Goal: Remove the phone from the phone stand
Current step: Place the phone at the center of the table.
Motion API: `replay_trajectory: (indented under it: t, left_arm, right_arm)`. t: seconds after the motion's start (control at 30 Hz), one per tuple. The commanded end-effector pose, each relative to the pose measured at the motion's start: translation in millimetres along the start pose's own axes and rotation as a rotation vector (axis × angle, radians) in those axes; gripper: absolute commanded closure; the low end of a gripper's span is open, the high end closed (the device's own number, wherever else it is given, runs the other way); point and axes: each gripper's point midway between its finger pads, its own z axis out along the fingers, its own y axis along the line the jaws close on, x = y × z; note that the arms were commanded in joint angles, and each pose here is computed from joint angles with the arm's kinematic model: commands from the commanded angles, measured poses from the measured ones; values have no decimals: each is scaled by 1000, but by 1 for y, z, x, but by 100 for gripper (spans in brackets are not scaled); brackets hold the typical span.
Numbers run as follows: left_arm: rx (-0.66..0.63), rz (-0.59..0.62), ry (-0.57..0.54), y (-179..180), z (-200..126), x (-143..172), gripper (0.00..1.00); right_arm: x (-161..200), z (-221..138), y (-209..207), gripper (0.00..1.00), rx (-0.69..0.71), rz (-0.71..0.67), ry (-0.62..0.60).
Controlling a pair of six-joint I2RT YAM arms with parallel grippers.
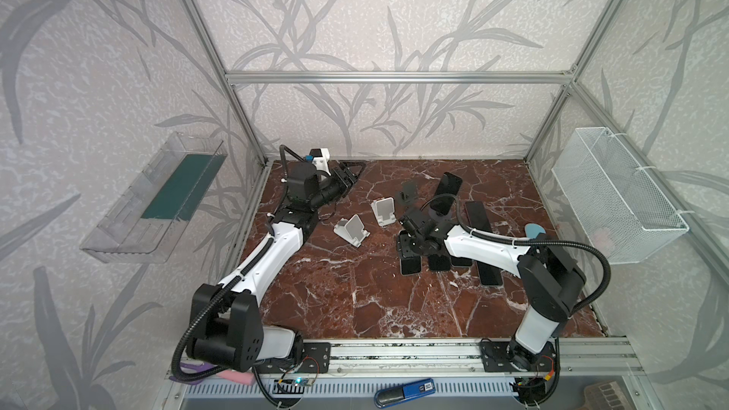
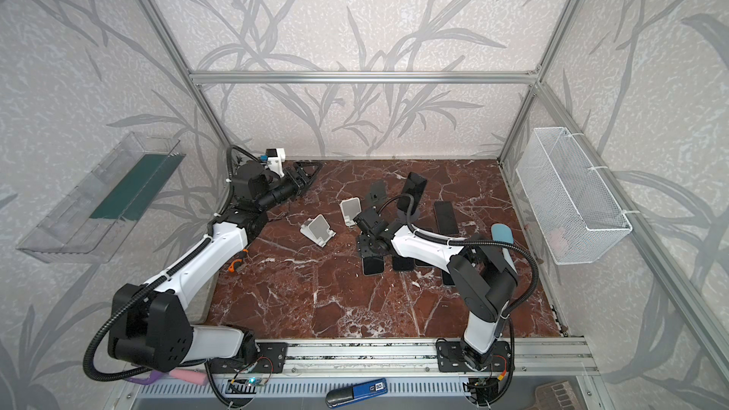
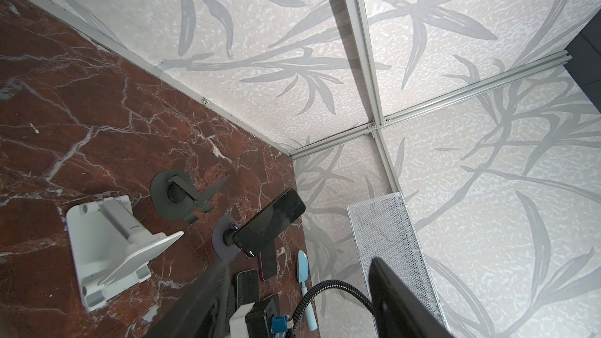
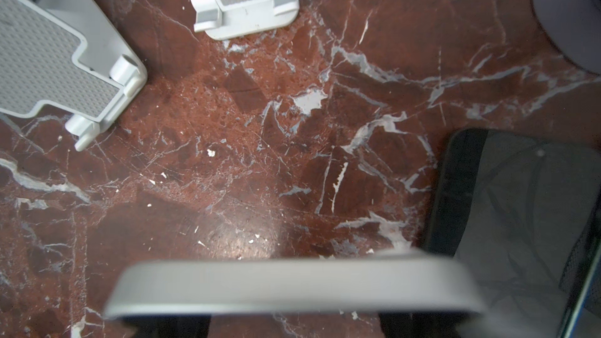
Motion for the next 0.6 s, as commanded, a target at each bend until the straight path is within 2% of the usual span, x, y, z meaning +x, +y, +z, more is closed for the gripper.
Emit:
replay_trajectory:
  t: [0.0, 0.37, 0.57]
  left_arm:
    - [24, 35, -21, -15, -7, -3, 31]
    - [21, 27, -15, -13, -5, -2, 31]
    - [26, 30, -16, -16, -6, -2, 32]
  right_arm:
    - [-5, 4, 2, 28, 4, -7, 4]
    - [-12, 24, -10, 28, 60, 23, -7]
    - [-12, 31, -10, 26, 68, -18, 8]
